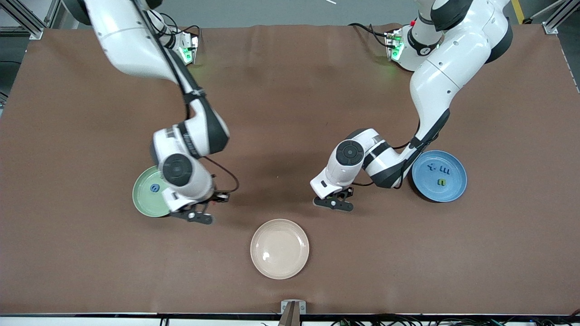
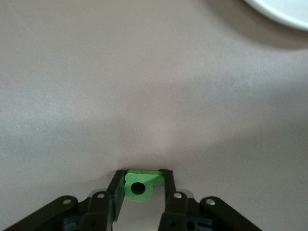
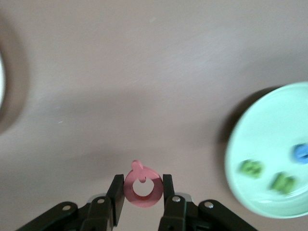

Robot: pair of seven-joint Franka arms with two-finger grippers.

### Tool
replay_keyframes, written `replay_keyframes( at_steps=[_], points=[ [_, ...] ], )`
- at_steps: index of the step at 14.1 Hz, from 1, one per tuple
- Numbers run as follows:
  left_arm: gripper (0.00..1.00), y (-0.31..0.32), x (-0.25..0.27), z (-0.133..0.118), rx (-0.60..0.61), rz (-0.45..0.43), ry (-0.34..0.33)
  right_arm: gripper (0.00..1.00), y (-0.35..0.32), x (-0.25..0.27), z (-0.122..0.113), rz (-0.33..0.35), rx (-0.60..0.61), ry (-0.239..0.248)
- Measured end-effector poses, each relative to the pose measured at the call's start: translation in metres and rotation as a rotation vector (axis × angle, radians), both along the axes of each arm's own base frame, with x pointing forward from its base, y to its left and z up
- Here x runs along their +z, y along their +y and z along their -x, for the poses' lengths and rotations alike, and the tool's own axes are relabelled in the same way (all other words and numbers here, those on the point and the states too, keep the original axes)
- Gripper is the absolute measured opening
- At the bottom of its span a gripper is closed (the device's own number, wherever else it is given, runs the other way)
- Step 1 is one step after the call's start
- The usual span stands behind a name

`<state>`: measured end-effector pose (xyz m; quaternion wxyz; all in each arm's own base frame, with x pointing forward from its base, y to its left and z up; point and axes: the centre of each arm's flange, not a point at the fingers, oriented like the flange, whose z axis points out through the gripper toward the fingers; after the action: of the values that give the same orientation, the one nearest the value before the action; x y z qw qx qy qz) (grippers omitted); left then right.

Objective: Sort upper and lower case letters into plates
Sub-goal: 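Carry the a to the blue plate while the right carries o to green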

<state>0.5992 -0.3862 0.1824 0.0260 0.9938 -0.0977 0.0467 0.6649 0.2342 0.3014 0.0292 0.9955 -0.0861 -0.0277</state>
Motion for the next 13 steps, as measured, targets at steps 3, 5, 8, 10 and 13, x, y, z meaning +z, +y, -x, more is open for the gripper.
replay_keyframes(
  at_steps=[3,5,8,10,13],
  points=[
    [0.37,0.017,0.015,-0.010,0.029,-0.059,0.022,0.36,-0.079,0.001,-0.010,-0.015,0.069,0.033],
    [0.37,0.030,0.036,-0.014,0.049,-0.086,0.050,0.36,-0.122,-0.011,-0.011,-0.021,0.090,0.059],
    [0.37,0.079,0.071,-0.017,0.028,-0.062,0.097,0.36,-0.165,-0.022,-0.011,-0.029,0.103,0.073],
    [0.37,0.135,0.086,-0.012,-0.002,-0.027,0.133,0.36,-0.178,-0.033,-0.009,-0.033,0.106,0.058],
    [0.37,0.234,0.083,0.003,-0.080,-0.030,0.170,0.36,-0.179,-0.062,0.004,-0.035,0.109,0.032]
  ],
)
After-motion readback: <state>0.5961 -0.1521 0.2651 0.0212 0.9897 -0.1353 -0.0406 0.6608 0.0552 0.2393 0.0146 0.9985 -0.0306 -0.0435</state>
